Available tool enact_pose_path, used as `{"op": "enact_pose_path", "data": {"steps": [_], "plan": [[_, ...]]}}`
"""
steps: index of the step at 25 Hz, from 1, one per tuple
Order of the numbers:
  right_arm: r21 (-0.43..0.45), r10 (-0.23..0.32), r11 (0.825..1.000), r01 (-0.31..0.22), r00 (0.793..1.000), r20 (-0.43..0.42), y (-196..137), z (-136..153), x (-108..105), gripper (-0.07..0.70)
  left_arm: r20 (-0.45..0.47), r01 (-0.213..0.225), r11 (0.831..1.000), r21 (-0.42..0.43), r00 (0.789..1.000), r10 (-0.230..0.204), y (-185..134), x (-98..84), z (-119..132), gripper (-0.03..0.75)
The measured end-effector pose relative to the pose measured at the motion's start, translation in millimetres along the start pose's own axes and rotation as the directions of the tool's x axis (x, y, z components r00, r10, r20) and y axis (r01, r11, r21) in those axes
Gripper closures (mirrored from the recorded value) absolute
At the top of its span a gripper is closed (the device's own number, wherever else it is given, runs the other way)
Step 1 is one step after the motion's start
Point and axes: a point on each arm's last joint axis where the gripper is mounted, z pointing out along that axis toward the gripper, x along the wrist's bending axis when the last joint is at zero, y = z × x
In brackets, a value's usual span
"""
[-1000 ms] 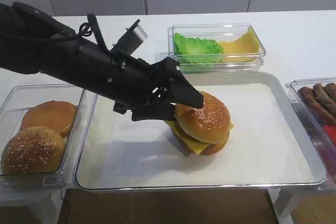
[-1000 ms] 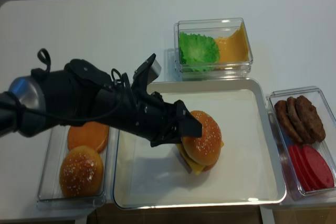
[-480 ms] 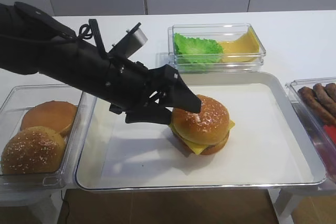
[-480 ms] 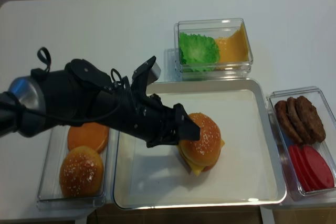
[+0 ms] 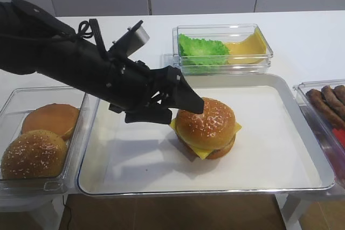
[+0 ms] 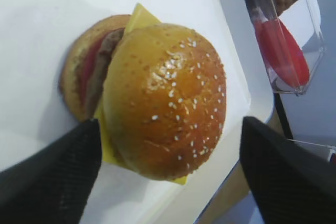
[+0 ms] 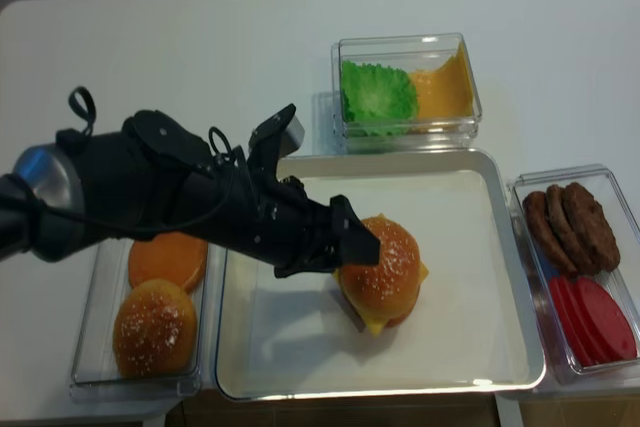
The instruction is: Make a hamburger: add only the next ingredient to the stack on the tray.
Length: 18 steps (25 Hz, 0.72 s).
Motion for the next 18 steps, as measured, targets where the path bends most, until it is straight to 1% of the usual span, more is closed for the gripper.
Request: {"op": "enact_pose_path", "data": {"steps": [4, 7, 10, 13, 15, 16, 17, 18], "plan": [[0.0, 0.0, 1.0, 0.0, 1.0, 0.0, 0.0, 0.0, 0.0, 0.605, -0.017, -0.036, 0.999, -0.031, 0.999, 0.036, 1.8, -4.5, -9.0, 0.105], [0.0, 0.0, 1.0, 0.0, 1.0, 0.0, 0.0, 0.0, 0.0, 0.605, -0.024, -0.052, 0.997, -0.064, 0.998, 0.051, 5.0, -6.5, -20.7, 0.106], [0.0, 0.0, 1.0, 0.0, 1.0, 0.0, 0.0, 0.0, 0.0, 0.605, -0.058, -0.079, 0.992, -0.095, 0.996, 0.074, 7.1, -8.3, -37.3, 0.106], [0.0, 0.0, 1.0, 0.0, 1.0, 0.0, 0.0, 0.0, 0.0, 0.605, -0.125, -0.105, 0.988, -0.115, 0.988, 0.09, 6.8, -8.9, -57.8, 0.106], [0.0, 0.0, 1.0, 0.0, 1.0, 0.0, 0.0, 0.0, 0.0, 0.605, -0.194, -0.129, 0.984, -0.122, 0.976, 0.103, 5.5, -7.1, -73.7, 0.107], [0.0, 0.0, 1.0, 0.0, 1.0, 0.0, 0.0, 0.0, 0.0, 0.605, -0.231, -0.133, 0.983, -0.126, 0.968, 0.101, 4.3, -6.4, -82.7, 0.109], [0.0, 0.0, 1.0, 0.0, 1.0, 0.0, 0.0, 0.0, 0.0, 0.605, -0.26, -0.128, 0.983, -0.132, 0.961, 0.09, 2.6, -6.8, -91.5, 0.111], [0.0, 0.0, 1.0, 0.0, 1.0, 0.0, 0.0, 0.0, 0.0, 0.605, -0.3, -0.133, 0.983, -0.13, 0.95, 0.089, 0.8, -5.0, -100.1, 0.116]]}}
